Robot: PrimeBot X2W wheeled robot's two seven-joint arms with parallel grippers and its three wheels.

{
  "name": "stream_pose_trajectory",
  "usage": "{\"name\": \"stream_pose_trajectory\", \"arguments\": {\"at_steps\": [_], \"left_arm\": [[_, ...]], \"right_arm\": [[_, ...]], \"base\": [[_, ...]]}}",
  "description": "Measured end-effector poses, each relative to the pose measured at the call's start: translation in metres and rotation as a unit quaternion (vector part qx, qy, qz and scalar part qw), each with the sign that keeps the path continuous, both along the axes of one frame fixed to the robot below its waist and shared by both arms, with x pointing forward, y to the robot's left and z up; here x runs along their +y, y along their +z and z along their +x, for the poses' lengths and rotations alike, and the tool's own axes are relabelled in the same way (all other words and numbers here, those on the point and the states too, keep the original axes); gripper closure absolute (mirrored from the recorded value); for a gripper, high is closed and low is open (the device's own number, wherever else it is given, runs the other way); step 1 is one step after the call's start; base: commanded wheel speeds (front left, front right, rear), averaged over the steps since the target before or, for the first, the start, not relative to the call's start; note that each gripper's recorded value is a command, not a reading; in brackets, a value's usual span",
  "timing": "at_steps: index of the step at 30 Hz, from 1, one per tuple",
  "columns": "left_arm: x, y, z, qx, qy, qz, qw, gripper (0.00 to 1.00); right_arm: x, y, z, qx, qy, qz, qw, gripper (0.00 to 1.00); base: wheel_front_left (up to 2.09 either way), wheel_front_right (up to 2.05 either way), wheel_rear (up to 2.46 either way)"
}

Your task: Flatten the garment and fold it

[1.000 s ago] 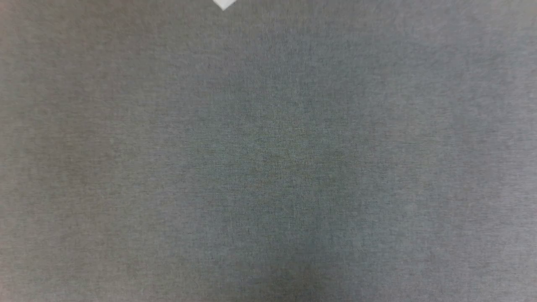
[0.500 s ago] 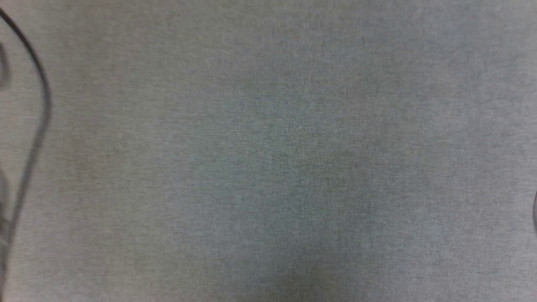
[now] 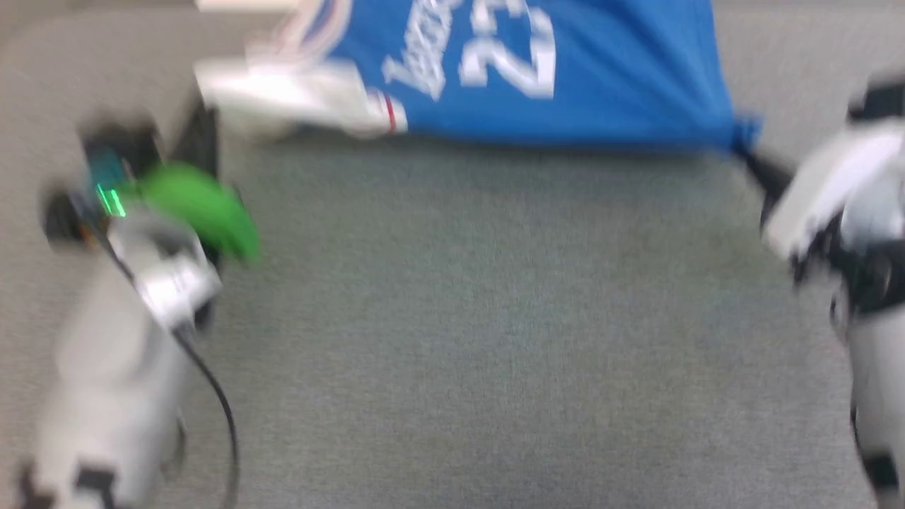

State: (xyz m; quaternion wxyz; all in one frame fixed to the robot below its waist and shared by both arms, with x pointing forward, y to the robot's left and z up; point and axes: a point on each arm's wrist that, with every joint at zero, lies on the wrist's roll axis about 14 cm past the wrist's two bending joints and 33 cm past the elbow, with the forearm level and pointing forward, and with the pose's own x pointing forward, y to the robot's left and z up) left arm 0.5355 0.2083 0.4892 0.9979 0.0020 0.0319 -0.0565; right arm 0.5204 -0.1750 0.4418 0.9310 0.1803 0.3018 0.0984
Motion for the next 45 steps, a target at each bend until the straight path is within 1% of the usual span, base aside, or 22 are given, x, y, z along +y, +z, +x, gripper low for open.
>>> {"name": "stream_pose_trajectory", "arguments": {"at_steps": [3, 6, 10, 13, 17, 23, 27, 30, 32, 35, 37, 41, 45], "left_arm": [[-0.005, -0.014, -0.043, 0.026, 0.005, -0.029, 0.999, 1.0], [-0.009, -0.026, -0.082, 0.053, 0.014, -0.053, 0.997, 1.0], [-0.015, -0.047, -0.141, 0.108, 0.027, -0.095, 0.989, 1.0], [-0.017, -0.058, -0.177, 0.146, 0.043, -0.127, 0.98, 1.0], [-0.015, -0.065, -0.214, 0.182, 0.063, -0.16, 0.968, 1.0], [-0.016, -0.08, -0.264, 0.255, 0.076, -0.185, 0.946, 1.0], [-0.02, -0.09, -0.288, 0.301, 0.08, -0.196, 0.93, 1.0], [-0.023, -0.092, -0.298, 0.318, 0.081, -0.201, 0.923, 1.0], [-0.023, -0.091, -0.301, 0.32, 0.083, -0.202, 0.922, 1.0], [-0.024, -0.084, -0.298, 0.308, 0.083, -0.205, 0.925, 1.0], [-0.023, -0.076, -0.291, 0.291, 0.083, -0.207, 0.93, 1.0], [-0.02, -0.062, -0.276, 0.264, 0.07, -0.193, 0.942, 1.0], [-0.02, -0.039, -0.244, 0.231, 0.037, -0.167, 0.958, 1.0]], "right_arm": [[0.001, -0.002, -0.032, 0.004, 0.003, 0.004, 1.0, 1.0], [0.001, -0.001, -0.058, 0.002, 0.002, 0.008, 1.0, 1.0], [-0.002, -0.001, -0.092, 0.002, -0.003, 0.013, 1.0, 1.0], [-0.01, -0.002, -0.114, 0.003, -0.016, 0.015, 1.0, 1.0], [-0.022, -0.008, -0.141, 0.013, -0.03, 0.011, 0.999, 1.0], [-0.033, -0.025, -0.187, 0.062, -0.03, 0.001, 0.998, 1.0], [-0.037, -0.037, -0.214, 0.106, -0.024, -0.007, 0.994, 1.0], [-0.038, -0.044, -0.23, 0.133, -0.02, -0.014, 0.991, 1.0], [-0.04, -0.045, -0.235, 0.14, -0.02, -0.019, 0.99, 1.0], [-0.04, -0.04, -0.234, 0.132, -0.023, -0.02, 0.991, 1.0], [-0.039, -0.037, -0.232, 0.126, -0.023, -0.022, 0.991, 1.0], [-0.038, -0.03, -0.222, 0.117, -0.017, -0.029, 0.993, 1.0], [-0.037, -0.018, -0.2, 0.1, -0.008, -0.039, 0.994, 1.0]], "base": [[0.0, 0.0, 0.0], [0.0, 0.0, 0.0], [0.0, 0.0, 0.0], [0.0, 0.0, 0.0], [0.0, 0.0, 0.0], [0.0, 0.0, 0.0], [0.0, 0.0, 0.0], [0.0, 0.0, 0.0], [0.0, 0.0, 0.0], [0.0, 0.0, 0.0], [0.0, 0.0, 0.0], [0.0, 0.0, 0.0], [0.0, 0.0, 0.0]]}}
